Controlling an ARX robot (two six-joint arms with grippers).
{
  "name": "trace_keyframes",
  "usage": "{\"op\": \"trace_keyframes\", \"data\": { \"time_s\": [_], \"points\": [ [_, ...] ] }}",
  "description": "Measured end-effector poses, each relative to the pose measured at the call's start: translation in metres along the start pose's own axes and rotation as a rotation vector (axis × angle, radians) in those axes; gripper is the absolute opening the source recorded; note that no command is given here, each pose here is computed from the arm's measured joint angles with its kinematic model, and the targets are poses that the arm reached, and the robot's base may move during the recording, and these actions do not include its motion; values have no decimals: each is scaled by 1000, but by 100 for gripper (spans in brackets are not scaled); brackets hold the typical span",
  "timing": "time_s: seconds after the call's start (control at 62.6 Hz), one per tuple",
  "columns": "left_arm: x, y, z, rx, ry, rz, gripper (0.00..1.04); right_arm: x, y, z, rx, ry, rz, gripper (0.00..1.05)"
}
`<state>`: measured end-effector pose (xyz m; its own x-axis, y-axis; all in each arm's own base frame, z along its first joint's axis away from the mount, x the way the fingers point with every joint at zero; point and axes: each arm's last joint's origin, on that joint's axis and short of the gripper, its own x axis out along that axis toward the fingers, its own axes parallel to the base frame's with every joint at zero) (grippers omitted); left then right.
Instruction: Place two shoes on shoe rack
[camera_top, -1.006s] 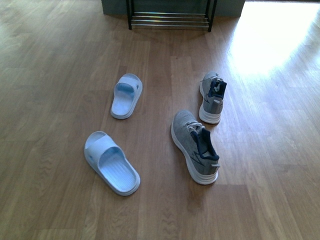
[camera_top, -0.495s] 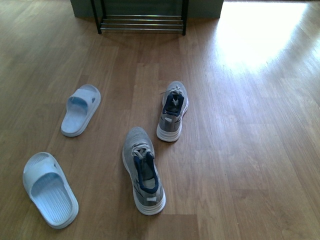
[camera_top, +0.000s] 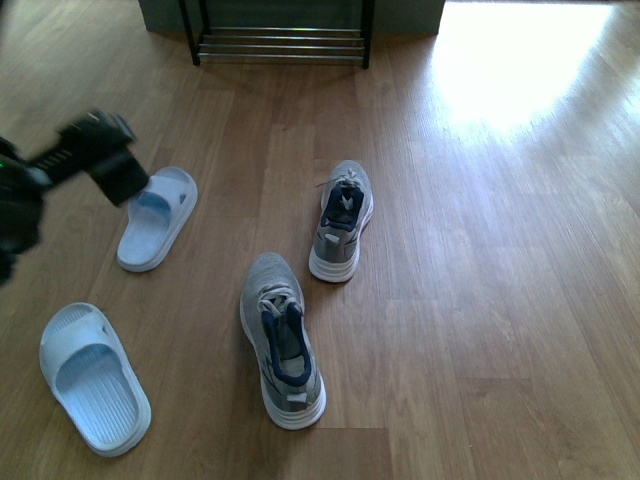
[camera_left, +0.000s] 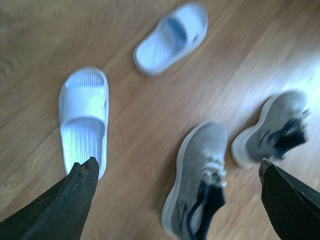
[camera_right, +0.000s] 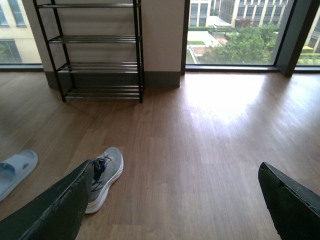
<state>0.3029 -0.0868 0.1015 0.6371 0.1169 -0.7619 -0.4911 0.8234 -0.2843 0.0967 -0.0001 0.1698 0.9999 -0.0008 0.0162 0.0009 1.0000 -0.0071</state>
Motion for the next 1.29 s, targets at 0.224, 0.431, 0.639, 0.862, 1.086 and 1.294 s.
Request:
{"op": "trace_keyframes", "data": {
  "time_s": [0.224, 0.431, 0.639, 0.862, 1.086, 1.294],
  "points": [
    [106, -41, -34, 196, 331, -62, 95, 0, 0, 0, 0, 0, 0, 96],
    [149, -51, -59, 245, 471, -122, 95, 0, 0, 0, 0, 0, 0, 96],
    [174, -63, -83, 295, 570, -159, 95, 0, 0, 0, 0, 0, 0, 96],
    [195, -60, -101, 324, 632, -119, 95, 0, 0, 0, 0, 0, 0, 96],
    [205, -60, -107, 343, 652, -98, 95, 0, 0, 0, 0, 0, 0, 96],
    [211, -55, -115, 363, 683, -38, 95, 0, 0, 0, 0, 0, 0, 96]
  ]
}}
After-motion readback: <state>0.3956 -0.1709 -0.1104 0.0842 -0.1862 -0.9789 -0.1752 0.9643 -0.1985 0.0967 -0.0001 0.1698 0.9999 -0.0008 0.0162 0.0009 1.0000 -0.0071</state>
